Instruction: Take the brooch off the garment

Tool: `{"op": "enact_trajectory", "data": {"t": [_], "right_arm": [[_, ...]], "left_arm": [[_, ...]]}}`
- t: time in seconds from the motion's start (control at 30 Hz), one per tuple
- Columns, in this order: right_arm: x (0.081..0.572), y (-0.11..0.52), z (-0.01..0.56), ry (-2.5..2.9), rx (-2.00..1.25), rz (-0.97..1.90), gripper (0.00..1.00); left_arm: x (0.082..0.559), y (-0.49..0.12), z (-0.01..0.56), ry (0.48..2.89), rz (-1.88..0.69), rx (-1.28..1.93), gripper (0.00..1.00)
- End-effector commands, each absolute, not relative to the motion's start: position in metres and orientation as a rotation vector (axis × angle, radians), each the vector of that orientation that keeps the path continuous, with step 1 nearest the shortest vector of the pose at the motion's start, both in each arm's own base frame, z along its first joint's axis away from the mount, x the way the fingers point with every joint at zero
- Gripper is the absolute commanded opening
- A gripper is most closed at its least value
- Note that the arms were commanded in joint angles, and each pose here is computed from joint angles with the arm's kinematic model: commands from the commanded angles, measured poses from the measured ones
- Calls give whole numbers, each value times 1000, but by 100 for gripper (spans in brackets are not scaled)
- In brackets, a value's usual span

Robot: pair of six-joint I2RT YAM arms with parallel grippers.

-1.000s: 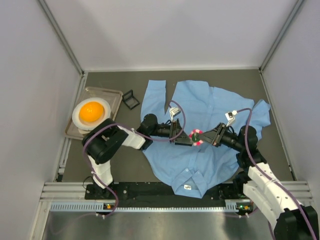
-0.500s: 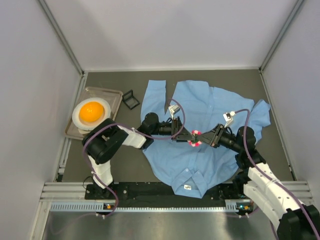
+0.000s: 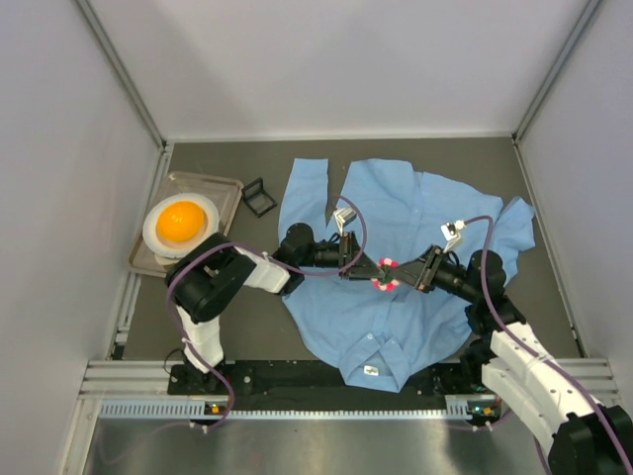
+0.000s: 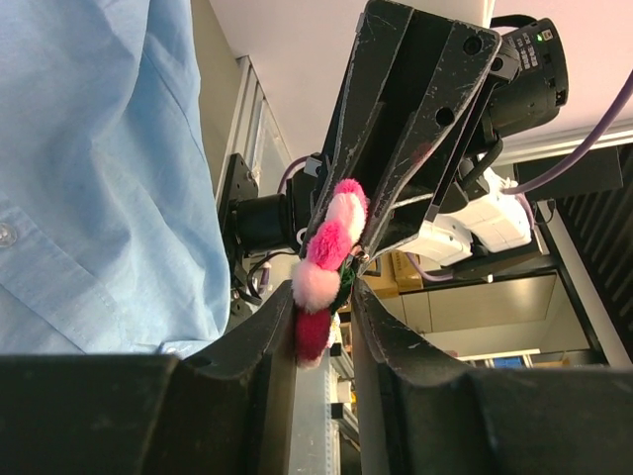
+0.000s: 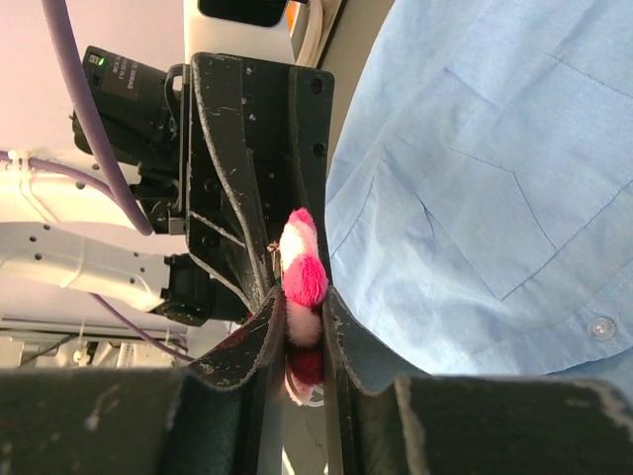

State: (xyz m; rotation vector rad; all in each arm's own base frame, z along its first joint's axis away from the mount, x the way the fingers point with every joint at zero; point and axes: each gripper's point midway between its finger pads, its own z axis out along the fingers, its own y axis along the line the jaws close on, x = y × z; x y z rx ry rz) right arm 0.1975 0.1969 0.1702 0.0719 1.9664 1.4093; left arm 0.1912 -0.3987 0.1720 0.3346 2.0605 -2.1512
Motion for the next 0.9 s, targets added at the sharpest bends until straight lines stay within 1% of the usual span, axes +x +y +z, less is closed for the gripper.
{"op": "enact_trajectory", "data": {"t": [0.0, 0.07, 0.13, 0.37, 0.7, 0.87], "right_arm": [[197, 201, 183, 1925, -21, 1401, 0], [197, 201, 182, 1931, -33, 1399, 0], [198, 201, 181, 1939, -36, 1393, 0], [197, 203, 179, 1952, -52, 1398, 0], [193, 207, 172, 1981, -87, 1394, 0], [194, 209, 175, 1983, -111, 1388, 0]], "left_arm": [[184, -401, 201, 1895, -2241, 451, 28], [181, -400, 204, 1879, -2257, 481, 30], [179, -399, 206, 1871, -2259, 504, 33], [177, -401, 208, 1871, -2243, 560, 36], [174, -405, 204, 1903, -2259, 602, 29], [170, -405, 205, 1909, -2271, 642, 28]]}}
